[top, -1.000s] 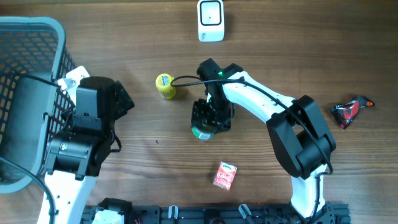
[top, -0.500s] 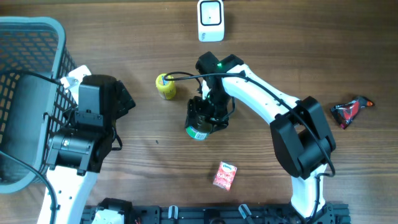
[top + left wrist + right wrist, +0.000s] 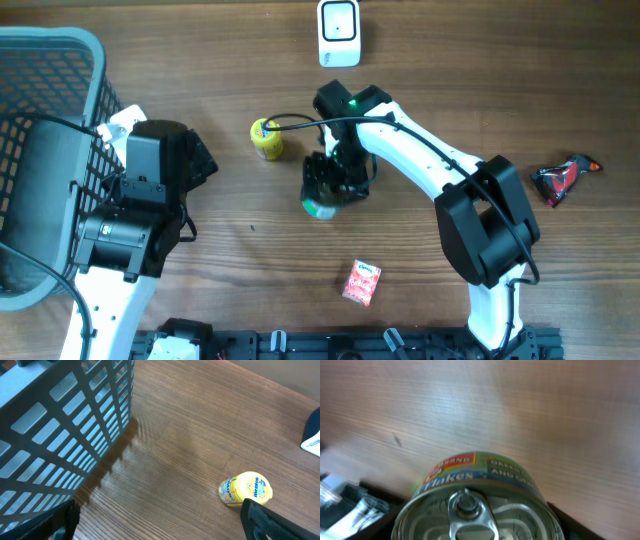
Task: Scan the item barcode
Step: 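Lift the tin up to the white scanner, then carry the tin toward the right side of the table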
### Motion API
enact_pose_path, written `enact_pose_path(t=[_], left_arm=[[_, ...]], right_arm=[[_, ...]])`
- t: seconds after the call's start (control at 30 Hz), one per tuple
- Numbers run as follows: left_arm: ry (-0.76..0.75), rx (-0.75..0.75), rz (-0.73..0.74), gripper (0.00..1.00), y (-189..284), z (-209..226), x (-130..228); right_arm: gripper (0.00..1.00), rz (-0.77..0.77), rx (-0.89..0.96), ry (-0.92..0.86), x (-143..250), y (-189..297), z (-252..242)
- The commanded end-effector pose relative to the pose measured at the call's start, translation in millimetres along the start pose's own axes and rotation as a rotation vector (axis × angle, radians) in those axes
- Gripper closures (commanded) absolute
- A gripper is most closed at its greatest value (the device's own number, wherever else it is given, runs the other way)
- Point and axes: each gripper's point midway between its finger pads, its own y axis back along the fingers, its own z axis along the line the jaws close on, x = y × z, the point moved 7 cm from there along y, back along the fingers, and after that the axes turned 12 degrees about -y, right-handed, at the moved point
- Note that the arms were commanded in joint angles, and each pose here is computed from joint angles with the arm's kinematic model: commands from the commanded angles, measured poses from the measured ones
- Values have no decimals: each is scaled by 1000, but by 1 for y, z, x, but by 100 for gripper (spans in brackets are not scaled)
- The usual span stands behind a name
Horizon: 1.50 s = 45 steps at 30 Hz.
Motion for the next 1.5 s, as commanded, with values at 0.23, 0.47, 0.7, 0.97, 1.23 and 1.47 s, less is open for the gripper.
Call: enact_pose_path(t=[0.23, 0.47, 0.7, 0.97, 1.23, 1.47], left_arm=[[26, 25, 11, 0, -3, -2, 1], [31, 28, 2, 0, -4, -4, -1], [12, 13, 41, 0, -17, -10, 1], [-6, -2, 77, 0, -31, -16, 3], [0, -4, 61, 0, -36, -19, 0], [0, -3, 61, 0, -36, -19, 0]], right_arm=[[60, -847, 5, 271, -132, 76, 19], [64, -1259, -27, 450, -183, 125, 37], [63, -1494, -29, 533, -216, 121, 46], [63, -1647, -30, 587, -223, 132, 51], [63, -1607, -20, 533, -244, 111, 29], [63, -1613, -23, 534, -244, 111, 30]])
